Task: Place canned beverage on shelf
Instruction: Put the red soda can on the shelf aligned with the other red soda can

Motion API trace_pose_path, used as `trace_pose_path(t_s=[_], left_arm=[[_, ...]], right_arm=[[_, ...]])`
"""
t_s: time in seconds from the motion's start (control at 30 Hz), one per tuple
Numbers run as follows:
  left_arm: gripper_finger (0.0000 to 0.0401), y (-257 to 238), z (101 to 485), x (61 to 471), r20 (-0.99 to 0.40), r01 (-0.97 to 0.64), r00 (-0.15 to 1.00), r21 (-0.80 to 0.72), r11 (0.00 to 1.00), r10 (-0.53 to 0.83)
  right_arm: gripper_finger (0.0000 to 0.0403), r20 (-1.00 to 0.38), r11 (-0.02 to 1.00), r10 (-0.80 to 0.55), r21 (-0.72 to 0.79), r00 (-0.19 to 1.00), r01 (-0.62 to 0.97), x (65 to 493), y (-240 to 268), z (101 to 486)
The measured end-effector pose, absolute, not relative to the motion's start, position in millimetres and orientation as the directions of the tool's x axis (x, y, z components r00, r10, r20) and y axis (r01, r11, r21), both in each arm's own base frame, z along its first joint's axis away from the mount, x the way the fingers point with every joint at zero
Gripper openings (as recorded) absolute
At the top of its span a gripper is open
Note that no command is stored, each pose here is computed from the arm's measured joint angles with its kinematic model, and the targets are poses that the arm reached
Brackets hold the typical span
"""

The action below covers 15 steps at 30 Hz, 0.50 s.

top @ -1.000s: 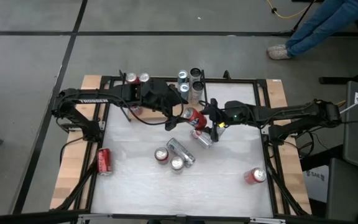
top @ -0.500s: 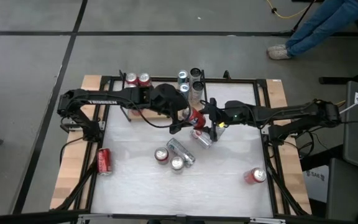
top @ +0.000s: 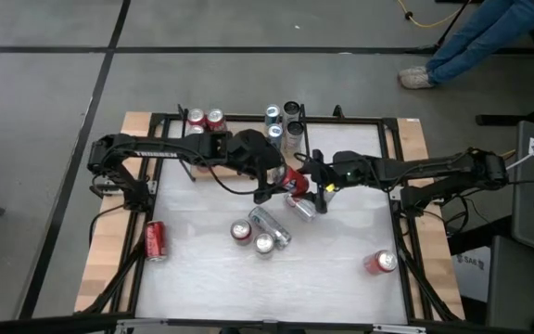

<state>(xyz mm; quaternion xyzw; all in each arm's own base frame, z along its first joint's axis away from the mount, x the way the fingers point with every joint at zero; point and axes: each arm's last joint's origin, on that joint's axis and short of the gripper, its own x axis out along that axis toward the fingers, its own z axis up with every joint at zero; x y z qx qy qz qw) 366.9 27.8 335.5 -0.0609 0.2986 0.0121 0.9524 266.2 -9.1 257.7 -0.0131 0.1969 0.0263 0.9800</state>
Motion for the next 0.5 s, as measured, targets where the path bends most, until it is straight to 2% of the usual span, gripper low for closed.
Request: trace_pose_path(t_s=[0.5], left_arm=[[0.0364, 7.6, 335.6, 367.9, -0.568, 0.083, 0.819, -0.026, 0.996, -0.083]], right_arm=[[0.0291, -0.384, 0.972, 0.229, 0.13, 0.894, -0.194, 265.0, -4.5, 257.1]])
